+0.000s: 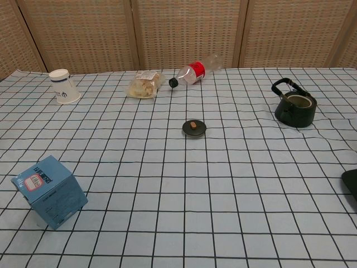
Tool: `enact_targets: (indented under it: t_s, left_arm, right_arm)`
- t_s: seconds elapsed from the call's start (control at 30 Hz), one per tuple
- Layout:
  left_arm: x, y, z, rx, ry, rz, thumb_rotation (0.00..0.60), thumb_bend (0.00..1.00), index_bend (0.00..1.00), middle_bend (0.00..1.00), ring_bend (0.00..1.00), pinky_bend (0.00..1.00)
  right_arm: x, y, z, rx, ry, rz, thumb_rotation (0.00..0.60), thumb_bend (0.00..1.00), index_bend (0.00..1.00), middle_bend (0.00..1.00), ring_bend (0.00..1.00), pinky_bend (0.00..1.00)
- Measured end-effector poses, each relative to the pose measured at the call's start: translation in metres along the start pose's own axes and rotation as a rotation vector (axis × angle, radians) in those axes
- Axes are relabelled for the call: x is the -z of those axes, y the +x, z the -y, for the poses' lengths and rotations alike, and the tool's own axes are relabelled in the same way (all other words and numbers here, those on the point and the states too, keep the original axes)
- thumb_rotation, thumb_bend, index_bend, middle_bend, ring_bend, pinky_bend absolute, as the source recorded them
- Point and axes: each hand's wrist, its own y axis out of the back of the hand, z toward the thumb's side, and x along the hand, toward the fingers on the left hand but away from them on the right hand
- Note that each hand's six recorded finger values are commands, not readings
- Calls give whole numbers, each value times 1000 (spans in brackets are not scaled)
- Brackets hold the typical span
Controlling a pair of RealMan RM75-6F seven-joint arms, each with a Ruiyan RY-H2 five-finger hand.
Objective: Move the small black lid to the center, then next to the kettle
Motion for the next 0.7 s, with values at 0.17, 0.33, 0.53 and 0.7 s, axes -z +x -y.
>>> enact_targets:
  t_s: [0.17,0.33,0.53,0.7]
  left_arm:
    - [7,-8,-2,-7,-58,-18,600,78,21,0,0,0]
    - [10,-9,-6,-14,-75,-14,600,79,21,0,0,0]
    - [12,-9,-5,7,-105,-1,600,78,21,0,0,0]
    - [11,-8,-5,28,-132,18,600,79,21,0,0,0]
  right_arm:
    - [-57,-34,-5,5,-2,-127,600,169,208,0,0,0]
    - [-124,-70,1,-29,-14,-243,600,214,223,0,0,0]
    - [-196,-104,21,-104,-62,-299,600,293,243,0,0,0]
    - [-239,-127,48,-165,-65,-303,600,341,279,15,0,0]
